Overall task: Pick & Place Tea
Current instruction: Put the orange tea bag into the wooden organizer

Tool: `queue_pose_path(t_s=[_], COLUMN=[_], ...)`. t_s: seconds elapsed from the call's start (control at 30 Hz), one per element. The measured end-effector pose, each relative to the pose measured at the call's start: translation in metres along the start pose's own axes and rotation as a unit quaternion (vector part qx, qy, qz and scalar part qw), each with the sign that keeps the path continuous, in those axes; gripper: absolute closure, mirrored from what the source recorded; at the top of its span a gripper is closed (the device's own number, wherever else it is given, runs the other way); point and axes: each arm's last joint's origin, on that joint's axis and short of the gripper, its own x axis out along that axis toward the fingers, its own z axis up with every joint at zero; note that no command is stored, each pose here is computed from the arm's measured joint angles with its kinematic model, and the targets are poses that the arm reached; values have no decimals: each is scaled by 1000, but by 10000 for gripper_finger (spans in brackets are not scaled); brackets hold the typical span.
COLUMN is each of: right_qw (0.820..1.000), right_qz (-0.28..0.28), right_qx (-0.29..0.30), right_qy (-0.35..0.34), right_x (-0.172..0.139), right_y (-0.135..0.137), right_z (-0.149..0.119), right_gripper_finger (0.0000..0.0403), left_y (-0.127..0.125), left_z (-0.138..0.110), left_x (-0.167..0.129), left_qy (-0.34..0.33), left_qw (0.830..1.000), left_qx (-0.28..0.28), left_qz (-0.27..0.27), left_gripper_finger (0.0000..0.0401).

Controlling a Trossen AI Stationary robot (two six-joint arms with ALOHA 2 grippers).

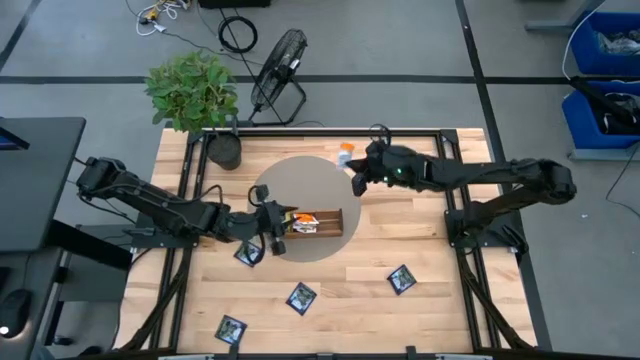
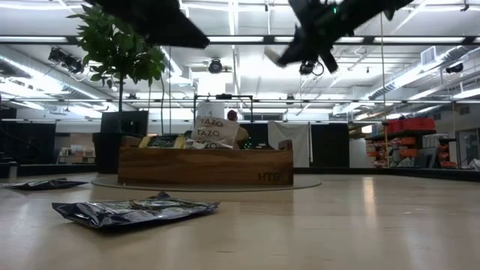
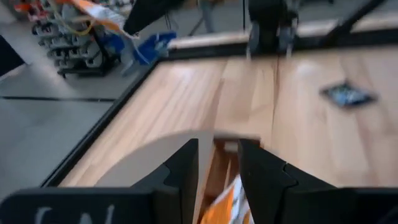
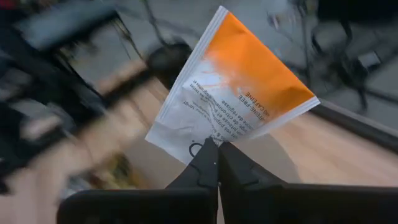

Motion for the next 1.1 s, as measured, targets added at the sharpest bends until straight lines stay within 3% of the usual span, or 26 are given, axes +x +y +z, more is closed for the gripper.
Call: queue_pose_path(t_s=[0.23, 0.33, 0.6, 0.8, 0.93, 1.1], right_qw=[994, 990, 979, 974, 970, 968], right_qz=[23, 41, 94, 110, 139, 143], right_qx=[-20, -32, -38, -26, -13, -6], right_qy=[-101, -132, -176, -194, -201, -206], right_x=[-13, -13, 3, 10, 13, 12], right_y=[41, 53, 74, 81, 85, 86], right_z=[-1, -2, -10, -14, -16, -15], right_gripper_finger=[403, 403, 403, 403, 403, 403], left_y=[5, 6, 7, 16, 25, 31], left_z=[18, 26, 37, 39, 40, 41], left_x=[-2, -4, -3, 1, 6, 11], left_qy=[-79, -110, -160, -168, -172, -178], left_qw=[990, 987, 985, 982, 977, 975], left_qx=[-80, -82, -70, -81, -121, -133], left_qz=[81, 78, 10, 28, 39, 24], left_gripper_finger=[292, 299, 290, 279, 271, 258])
